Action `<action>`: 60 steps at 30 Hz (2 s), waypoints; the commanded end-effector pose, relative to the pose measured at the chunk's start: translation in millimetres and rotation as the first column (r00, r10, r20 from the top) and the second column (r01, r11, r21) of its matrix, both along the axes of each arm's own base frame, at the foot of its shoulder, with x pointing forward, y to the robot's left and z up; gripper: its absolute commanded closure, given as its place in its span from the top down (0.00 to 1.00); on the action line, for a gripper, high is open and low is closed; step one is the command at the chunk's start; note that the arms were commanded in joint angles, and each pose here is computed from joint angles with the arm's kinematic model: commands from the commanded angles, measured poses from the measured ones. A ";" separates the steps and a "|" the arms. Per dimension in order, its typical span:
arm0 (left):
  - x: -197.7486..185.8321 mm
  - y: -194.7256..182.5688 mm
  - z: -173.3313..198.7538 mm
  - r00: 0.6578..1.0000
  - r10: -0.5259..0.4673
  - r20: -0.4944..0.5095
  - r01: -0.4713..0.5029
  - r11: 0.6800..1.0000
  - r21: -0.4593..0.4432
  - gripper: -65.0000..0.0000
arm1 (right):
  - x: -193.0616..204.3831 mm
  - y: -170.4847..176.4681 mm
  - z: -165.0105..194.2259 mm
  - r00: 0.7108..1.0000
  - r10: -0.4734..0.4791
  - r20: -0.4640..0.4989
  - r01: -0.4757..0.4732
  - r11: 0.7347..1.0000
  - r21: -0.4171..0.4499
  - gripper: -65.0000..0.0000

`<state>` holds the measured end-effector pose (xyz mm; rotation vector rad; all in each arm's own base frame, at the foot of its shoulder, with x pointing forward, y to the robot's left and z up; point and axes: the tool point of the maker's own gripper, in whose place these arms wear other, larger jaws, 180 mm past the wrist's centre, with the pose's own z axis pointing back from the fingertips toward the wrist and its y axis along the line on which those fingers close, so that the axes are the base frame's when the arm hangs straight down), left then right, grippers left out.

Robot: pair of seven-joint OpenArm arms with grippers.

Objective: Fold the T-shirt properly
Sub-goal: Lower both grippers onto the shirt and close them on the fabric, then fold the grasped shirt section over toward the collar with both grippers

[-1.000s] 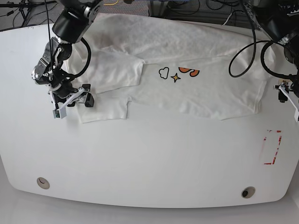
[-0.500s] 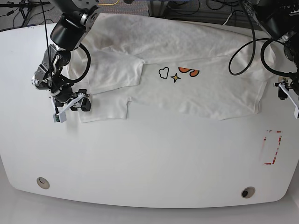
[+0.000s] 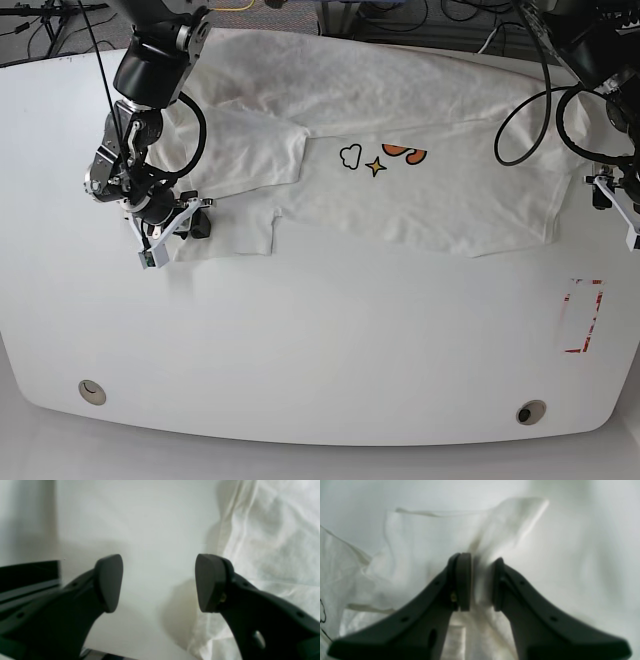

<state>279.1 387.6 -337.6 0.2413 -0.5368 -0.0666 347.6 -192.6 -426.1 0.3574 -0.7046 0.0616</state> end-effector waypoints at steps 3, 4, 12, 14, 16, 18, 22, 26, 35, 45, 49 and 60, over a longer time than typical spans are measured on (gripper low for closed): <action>20.4 11.9 12.8 0.999 0.015 0.044 -0.015 1.000 -0.016 0.66 | -5.8 -6.7 -4.8 0.999 0.014 -0.047 -0.016 0.999 -0.042 0.01; 22.0 14.7 11.4 0.999 0.021 0.040 -0.020 0.999 -0.026 0.66 | -5.8 -6.7 -4.8 0.999 0.014 -0.047 -0.016 0.999 -0.042 0.00; 52.0 7.0 -4.4 0.996 0.031 0.084 -0.018 0.988 -0.152 0.67 | -6.5 -6.4 -5.4 0.999 0.015 -0.049 -0.018 0.999 -0.043 0.01; 56.0 2.9 -12.8 0.997 0.032 0.070 -0.019 0.982 -0.187 0.70 | -6.5 -6.4 -5.4 0.999 0.015 -0.049 -0.018 0.999 -0.043 0.01; 63.3 -4.2 -19.9 0.998 0.023 0.052 -0.011 0.975 -0.221 0.76 | -6.5 -6.4 -5.4 0.999 0.015 -0.049 -0.018 0.999 -0.043 0.01; 67.2 -9.0 -25.8 0.999 0.020 0.038 -0.010 0.969 -0.248 0.79 | -6.5 -6.4 -5.4 0.999 0.015 -0.049 -0.018 0.999 -0.043 0.01; 73.3 -15.0 -30.6 0.999 0.021 0.031 -0.011 0.959 -0.284 0.79 | -6.5 -6.4 -5.4 0.999 0.015 -0.049 -0.018 0.999 -0.043 0.01; 76.6 -24.0 -35.6 0.999 0.015 0.029 -0.005 0.949 -0.315 0.79 | -7.1 -6.4 -5.9 0.999 0.015 -0.050 -0.018 0.999 -0.043 0.01; 79.4 -54.1 -54.7 1.000 -0.009 0.016 0.015 0.911 -0.413 0.79 | -7.5 -6.5 -6.0 0.999 0.015 -0.051 -0.018 0.999 -0.043 0.01; 89.3 -85.6 -61.3 0.996 -0.086 0.001 0.079 0.903 -0.423 0.78 | -6.2 -6.5 -4.9 0.999 0.015 -0.048 -0.018 0.999 -0.043 0.01; 90.2 -91.3 -63.0 0.994 -0.113 -0.009 0.099 0.905 -0.414 0.57 | -5.0 -8.7 -3.5 0.999 0.014 -0.045 -0.017 0.999 -0.048 0.01; 90.6 -94.6 -64.1 0.990 -0.138 -0.021 0.118 0.908 -0.401 0.00 | 11.0 -14.3 9.6 1.000 0.017 -0.014 -0.018 0.997 -0.074 0.01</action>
